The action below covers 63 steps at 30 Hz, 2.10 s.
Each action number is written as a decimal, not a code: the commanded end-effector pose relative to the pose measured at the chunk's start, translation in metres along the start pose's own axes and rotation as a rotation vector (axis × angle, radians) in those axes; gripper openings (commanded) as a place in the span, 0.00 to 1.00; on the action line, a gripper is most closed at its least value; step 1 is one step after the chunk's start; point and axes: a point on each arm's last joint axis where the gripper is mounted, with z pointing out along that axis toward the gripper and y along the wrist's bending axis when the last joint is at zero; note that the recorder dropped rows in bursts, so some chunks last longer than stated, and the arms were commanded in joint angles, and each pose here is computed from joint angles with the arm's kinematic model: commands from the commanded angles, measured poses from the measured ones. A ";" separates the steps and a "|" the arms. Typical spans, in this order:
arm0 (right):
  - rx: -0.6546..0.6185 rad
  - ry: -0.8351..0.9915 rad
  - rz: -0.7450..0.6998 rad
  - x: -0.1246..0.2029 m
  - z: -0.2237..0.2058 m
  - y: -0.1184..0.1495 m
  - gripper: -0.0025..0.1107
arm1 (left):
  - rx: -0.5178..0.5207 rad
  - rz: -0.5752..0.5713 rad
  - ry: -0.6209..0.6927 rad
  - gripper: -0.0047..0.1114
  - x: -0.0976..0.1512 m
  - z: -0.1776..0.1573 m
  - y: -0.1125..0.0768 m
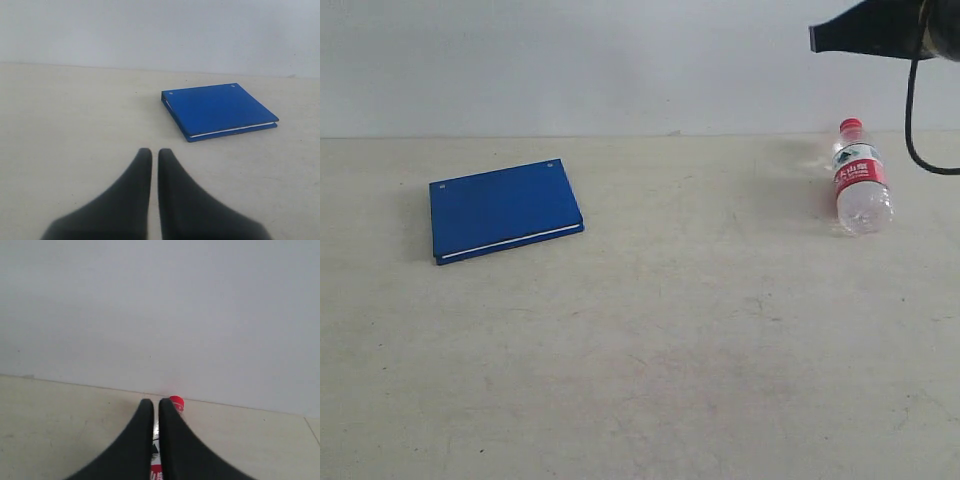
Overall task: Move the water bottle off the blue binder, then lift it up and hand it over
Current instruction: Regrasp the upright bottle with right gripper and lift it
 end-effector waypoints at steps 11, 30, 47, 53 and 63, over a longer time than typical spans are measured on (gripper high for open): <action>-0.199 0.183 0.326 0.050 0.141 -0.019 0.59 | -0.001 -0.013 -0.010 0.08 -0.001 0.000 0.000; -0.258 0.407 0.589 0.168 0.229 0.000 0.40 | -0.001 -0.014 -0.010 0.08 -0.001 0.000 0.000; -0.494 0.121 0.354 0.028 0.161 -0.042 0.02 | -0.001 -0.014 -0.010 0.08 -0.001 0.000 0.000; -0.385 -0.172 0.296 -0.011 0.145 -0.078 0.02 | -0.001 -0.014 -0.010 0.08 -0.001 0.000 0.000; -0.306 -0.393 -0.059 -0.016 0.150 -0.075 0.02 | -0.001 -0.014 -0.010 0.08 -0.001 0.000 0.000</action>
